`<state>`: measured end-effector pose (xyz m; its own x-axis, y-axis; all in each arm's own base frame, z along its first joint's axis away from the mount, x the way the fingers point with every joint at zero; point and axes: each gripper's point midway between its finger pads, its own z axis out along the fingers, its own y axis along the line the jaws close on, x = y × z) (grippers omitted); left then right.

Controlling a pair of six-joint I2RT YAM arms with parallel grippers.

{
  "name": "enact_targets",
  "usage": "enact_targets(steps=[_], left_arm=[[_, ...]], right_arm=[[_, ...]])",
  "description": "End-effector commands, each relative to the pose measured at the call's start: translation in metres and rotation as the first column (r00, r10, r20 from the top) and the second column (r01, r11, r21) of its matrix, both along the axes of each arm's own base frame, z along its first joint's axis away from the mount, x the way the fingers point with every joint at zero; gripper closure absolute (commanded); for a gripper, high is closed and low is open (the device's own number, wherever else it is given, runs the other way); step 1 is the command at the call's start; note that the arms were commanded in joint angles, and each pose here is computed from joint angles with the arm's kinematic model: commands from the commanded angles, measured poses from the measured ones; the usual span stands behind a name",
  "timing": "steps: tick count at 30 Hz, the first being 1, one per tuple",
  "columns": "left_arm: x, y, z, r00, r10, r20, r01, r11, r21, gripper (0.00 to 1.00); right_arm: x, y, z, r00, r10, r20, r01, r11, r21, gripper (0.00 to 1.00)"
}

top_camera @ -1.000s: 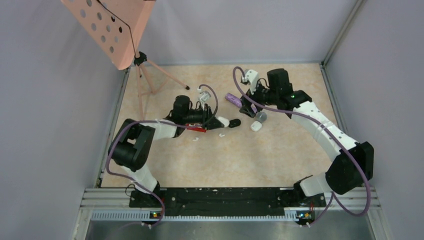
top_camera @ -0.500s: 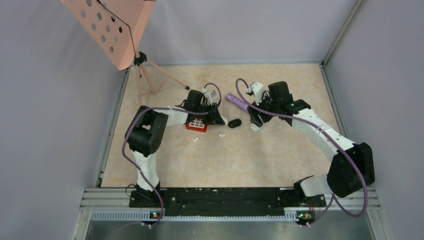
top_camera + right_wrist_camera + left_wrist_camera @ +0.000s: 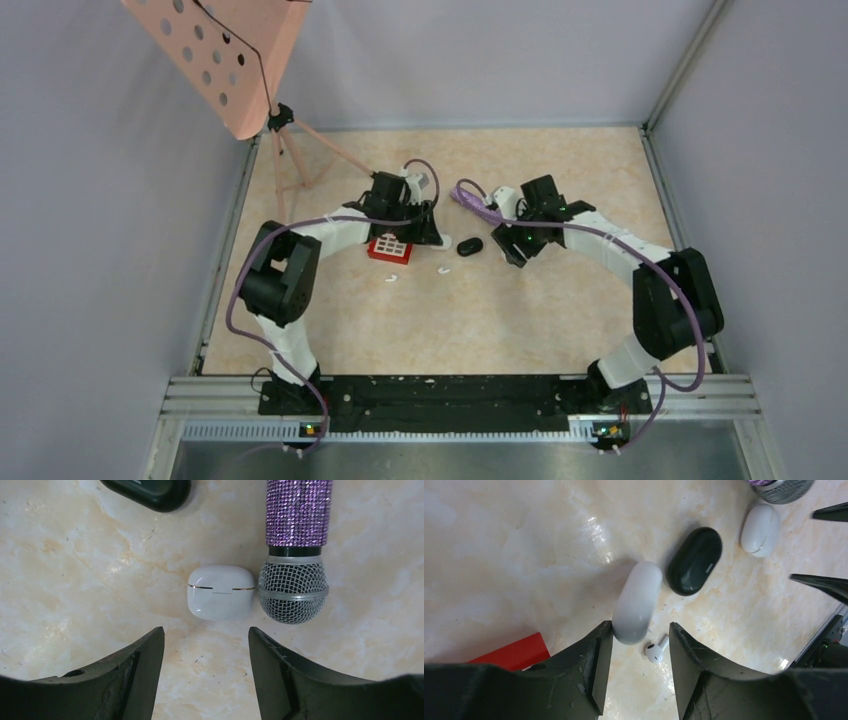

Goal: Insert the wireless bluetooth earbuds into the charging case
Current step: Place the charging case at the center of the board, then pick up the charging case at the center of the board.

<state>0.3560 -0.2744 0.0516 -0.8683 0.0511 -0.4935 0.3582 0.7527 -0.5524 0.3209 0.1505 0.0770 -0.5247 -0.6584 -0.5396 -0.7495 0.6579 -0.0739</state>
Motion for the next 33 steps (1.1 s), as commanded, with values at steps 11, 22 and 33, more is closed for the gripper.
enact_targets(steps=[11,22,33], left_arm=[[0.01,0.021,0.086,0.968,0.022,0.251,-0.001,0.997,-0.083,0.47],[0.018,0.045,0.081,0.964,0.092,0.249,-0.057,0.988,-0.143,0.47],[0.007,0.036,0.087,0.947,-0.015,0.321,0.078,0.98,-0.184,0.51]], right_arm=[[0.009,0.0,-0.033,1.0,0.009,-0.009,-0.01,0.998,-0.057,0.36],[0.019,0.007,-0.051,1.0,0.024,-0.008,-0.024,0.995,-0.094,0.39],[0.018,0.023,-0.056,0.993,0.114,-0.036,-0.115,0.992,-0.042,0.48]])
